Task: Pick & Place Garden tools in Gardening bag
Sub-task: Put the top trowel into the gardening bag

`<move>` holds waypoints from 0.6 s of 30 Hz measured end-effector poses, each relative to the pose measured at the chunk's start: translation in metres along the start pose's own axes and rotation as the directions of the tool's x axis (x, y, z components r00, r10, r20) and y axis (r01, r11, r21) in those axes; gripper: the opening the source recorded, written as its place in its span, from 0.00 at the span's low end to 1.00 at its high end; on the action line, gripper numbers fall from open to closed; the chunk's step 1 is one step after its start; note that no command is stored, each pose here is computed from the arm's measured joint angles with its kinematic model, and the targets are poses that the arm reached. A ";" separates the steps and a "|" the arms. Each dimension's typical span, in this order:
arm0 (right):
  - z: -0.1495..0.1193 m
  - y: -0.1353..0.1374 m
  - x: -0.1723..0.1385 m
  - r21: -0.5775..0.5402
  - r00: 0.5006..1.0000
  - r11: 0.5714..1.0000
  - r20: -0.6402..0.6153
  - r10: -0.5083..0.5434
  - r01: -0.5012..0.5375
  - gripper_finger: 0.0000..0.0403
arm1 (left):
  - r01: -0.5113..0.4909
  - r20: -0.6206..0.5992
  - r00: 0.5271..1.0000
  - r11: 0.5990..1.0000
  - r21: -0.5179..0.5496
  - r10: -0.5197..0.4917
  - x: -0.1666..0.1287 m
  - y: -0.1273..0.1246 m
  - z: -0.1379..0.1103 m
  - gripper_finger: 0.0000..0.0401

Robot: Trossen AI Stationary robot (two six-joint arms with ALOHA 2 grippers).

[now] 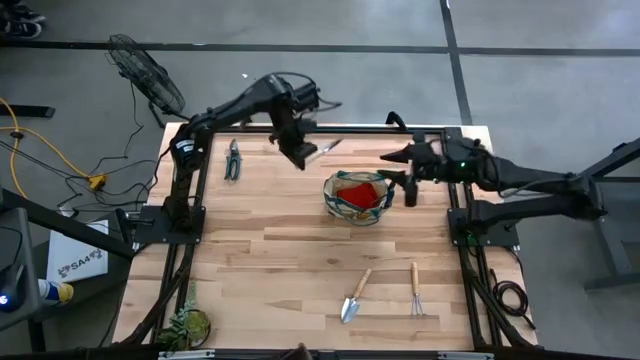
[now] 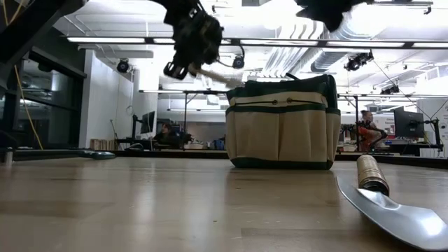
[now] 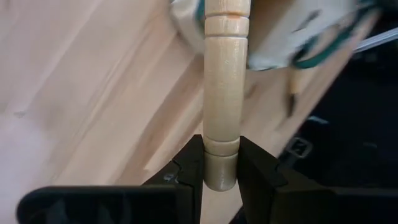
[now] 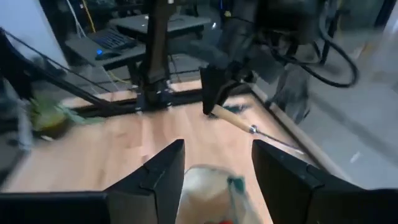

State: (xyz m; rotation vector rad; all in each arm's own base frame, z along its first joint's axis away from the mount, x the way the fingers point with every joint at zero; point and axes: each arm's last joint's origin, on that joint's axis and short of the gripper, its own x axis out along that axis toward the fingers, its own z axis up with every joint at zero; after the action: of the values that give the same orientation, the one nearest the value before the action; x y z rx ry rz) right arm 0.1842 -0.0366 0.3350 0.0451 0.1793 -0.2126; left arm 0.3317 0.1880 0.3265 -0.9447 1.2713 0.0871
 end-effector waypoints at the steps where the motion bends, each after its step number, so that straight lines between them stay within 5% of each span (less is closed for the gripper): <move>1: 0.001 0.004 0.005 -0.047 1.000 0.999 0.021 -0.020 0.021 0.44 | 0.024 0.017 1.000 1.000 0.005 -0.025 -0.007 -0.002 0.000 0.16; 8: 0.005 0.032 0.041 -0.331 0.974 0.921 0.162 -0.158 0.204 0.44 | 0.208 0.071 0.975 0.977 0.040 -0.210 -0.033 -0.016 -0.002 0.16; 18: -0.017 0.053 0.081 -0.679 0.936 0.657 0.140 -0.323 0.328 0.44 | 0.431 0.035 0.900 0.900 0.059 -0.434 -0.036 -0.023 0.000 0.16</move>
State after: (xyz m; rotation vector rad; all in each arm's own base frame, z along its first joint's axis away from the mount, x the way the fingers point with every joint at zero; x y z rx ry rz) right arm 0.2702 -0.0004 0.3047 -0.7594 0.2523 -0.4987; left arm 0.3315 0.1889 0.3690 -1.1550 0.9886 -0.2696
